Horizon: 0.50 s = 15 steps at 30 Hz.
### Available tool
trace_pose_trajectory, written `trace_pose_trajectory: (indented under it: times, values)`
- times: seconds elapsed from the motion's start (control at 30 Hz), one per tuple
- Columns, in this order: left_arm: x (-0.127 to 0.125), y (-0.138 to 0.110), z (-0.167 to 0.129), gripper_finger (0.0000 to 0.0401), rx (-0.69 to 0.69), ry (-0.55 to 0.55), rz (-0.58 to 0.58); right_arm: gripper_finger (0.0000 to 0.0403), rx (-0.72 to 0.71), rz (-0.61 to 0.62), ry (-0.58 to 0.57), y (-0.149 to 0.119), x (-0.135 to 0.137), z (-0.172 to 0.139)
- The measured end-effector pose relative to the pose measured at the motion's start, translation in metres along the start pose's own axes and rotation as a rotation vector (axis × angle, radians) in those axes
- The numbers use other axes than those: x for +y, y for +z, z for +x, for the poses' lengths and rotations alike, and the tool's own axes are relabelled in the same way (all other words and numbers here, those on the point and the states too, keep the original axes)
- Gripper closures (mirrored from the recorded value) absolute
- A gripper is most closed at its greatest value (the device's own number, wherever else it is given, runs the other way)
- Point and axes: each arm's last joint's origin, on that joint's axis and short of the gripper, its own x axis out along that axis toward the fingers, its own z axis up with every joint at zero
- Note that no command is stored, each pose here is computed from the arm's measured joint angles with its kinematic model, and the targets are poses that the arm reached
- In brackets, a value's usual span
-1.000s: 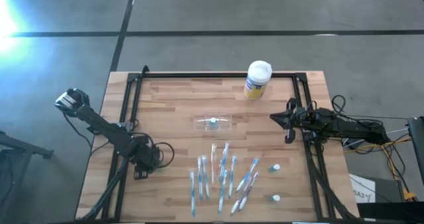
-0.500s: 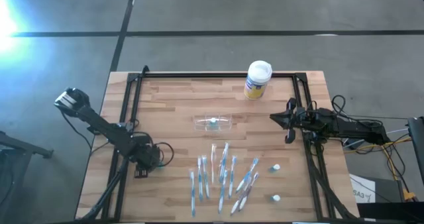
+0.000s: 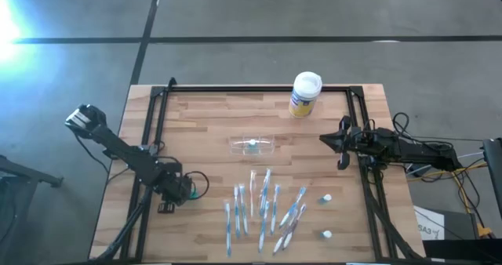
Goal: Pick & Place toothbrushing station
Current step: Put the blue mouthwash into the transparent organizer
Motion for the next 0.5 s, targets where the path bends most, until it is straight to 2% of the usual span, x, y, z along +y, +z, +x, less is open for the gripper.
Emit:
trace_pose_trajectory:
  times: [0.07, 0.3, 0.5]
  values:
    - [-0.002, 0.003, -0.009, 0.0311, -0.006, 0.034, 0.004, 0.0369, 0.000, 0.000, 0.000, 0.000, 0.000, 0.000]
    - [-0.004, 0.010, -0.057, 0.0311, 0.022, 0.258, 0.027, 0.0369, 0.000, 0.000, 0.000, 0.000, 0.000, 0.000]
    - [-0.013, 0.032, -0.096, 0.0311, 0.074, 0.538, 0.216, 0.0369, 0.000, 0.000, 0.000, 0.000, 0.000, 0.000]
